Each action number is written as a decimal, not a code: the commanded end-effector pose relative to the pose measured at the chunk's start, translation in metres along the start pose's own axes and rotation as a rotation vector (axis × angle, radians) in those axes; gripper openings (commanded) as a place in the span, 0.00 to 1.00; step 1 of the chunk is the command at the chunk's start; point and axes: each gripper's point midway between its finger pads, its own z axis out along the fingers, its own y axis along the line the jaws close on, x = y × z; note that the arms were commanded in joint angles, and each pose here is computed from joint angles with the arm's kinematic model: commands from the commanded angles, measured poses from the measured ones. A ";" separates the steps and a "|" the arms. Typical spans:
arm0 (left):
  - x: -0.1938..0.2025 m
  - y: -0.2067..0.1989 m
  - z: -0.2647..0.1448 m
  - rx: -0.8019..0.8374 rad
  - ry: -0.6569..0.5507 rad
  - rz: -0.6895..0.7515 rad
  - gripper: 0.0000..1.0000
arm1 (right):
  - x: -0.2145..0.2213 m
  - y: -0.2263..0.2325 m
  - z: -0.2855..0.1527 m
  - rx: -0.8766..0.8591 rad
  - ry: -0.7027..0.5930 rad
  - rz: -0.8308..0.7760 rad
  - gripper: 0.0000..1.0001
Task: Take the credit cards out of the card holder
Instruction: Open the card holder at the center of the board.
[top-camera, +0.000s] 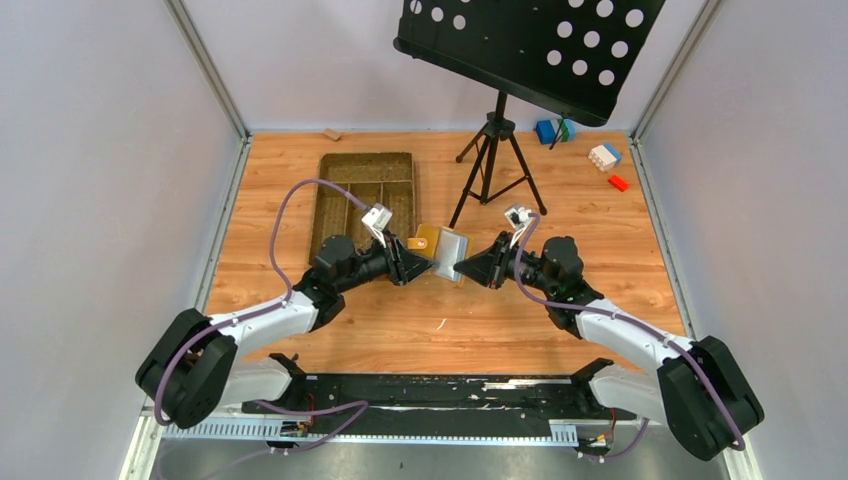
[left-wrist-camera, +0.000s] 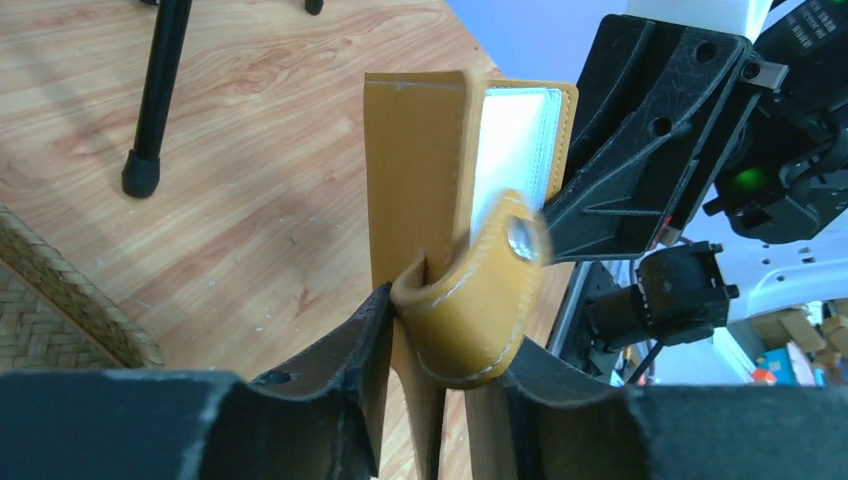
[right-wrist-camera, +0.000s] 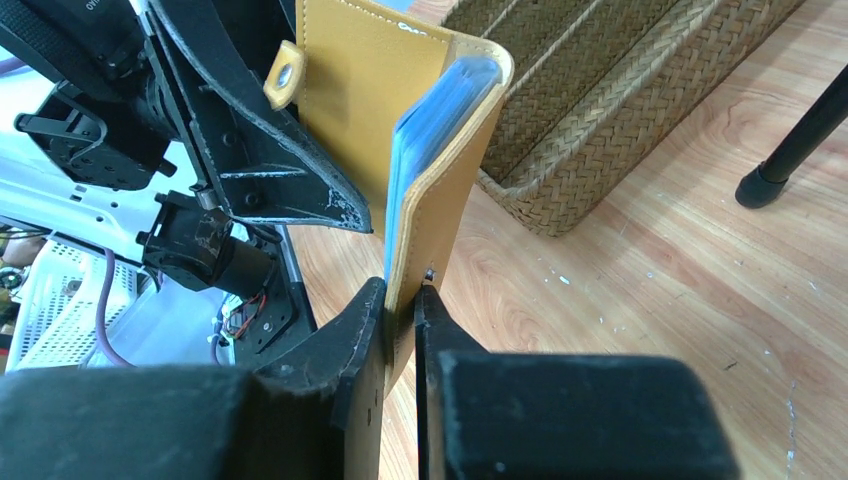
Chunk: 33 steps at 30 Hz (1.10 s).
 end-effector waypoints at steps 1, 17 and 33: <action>-0.014 -0.006 0.009 0.016 -0.017 0.034 0.46 | -0.022 0.015 0.007 -0.050 -0.040 -0.046 0.00; 0.009 -0.004 0.024 0.010 0.081 0.065 0.67 | -0.020 0.021 0.011 -0.081 -0.017 -0.019 0.00; 0.009 0.010 0.024 -0.038 0.074 0.014 0.22 | -0.024 0.016 0.005 -0.025 -0.053 -0.035 0.42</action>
